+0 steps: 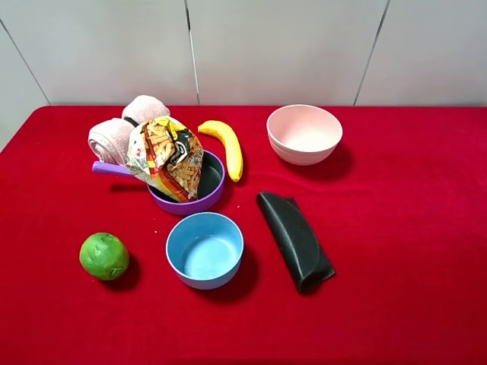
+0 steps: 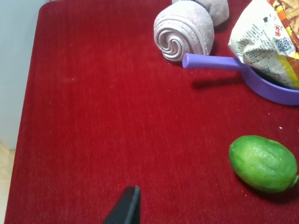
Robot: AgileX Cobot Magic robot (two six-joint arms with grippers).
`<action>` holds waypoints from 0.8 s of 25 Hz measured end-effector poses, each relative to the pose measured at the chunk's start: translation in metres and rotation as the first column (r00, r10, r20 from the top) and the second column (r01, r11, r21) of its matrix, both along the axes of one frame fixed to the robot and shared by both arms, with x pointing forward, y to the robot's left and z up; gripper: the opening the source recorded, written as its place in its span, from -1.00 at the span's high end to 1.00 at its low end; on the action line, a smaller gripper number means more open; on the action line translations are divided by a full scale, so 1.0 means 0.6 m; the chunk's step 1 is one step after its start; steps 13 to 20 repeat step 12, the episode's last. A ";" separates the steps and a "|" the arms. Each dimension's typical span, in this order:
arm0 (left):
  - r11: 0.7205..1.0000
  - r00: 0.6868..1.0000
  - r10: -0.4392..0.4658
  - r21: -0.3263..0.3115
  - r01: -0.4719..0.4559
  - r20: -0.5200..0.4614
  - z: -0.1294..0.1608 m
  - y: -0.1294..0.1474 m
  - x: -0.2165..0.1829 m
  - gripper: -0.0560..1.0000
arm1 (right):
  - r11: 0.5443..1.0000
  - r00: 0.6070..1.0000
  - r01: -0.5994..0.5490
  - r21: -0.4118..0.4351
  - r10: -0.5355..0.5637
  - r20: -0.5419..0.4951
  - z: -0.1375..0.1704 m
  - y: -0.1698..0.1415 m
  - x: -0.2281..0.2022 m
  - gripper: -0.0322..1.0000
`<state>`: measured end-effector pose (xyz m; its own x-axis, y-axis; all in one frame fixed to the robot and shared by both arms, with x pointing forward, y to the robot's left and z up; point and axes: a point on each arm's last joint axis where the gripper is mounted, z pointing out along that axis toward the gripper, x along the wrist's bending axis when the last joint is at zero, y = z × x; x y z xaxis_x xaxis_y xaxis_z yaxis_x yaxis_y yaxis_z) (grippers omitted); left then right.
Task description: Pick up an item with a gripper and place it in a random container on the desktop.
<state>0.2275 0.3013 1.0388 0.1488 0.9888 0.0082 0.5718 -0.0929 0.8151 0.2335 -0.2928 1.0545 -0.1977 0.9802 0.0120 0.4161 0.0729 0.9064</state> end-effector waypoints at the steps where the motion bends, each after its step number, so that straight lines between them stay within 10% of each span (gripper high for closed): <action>1: 1.000 1.000 0.000 0.000 0.000 0.000 0.000 0.000 0.000 -0.97 | 1.000 1.000 0.000 0.001 0.000 0.000 0.000 0.000 0.000 -0.41; 20: 1.000 1.000 0.000 0.000 0.000 0.000 0.000 0.000 0.000 -0.97 | 1.000 1.000 0.001 0.003 -0.001 0.003 0.001 0.000 0.000 -0.41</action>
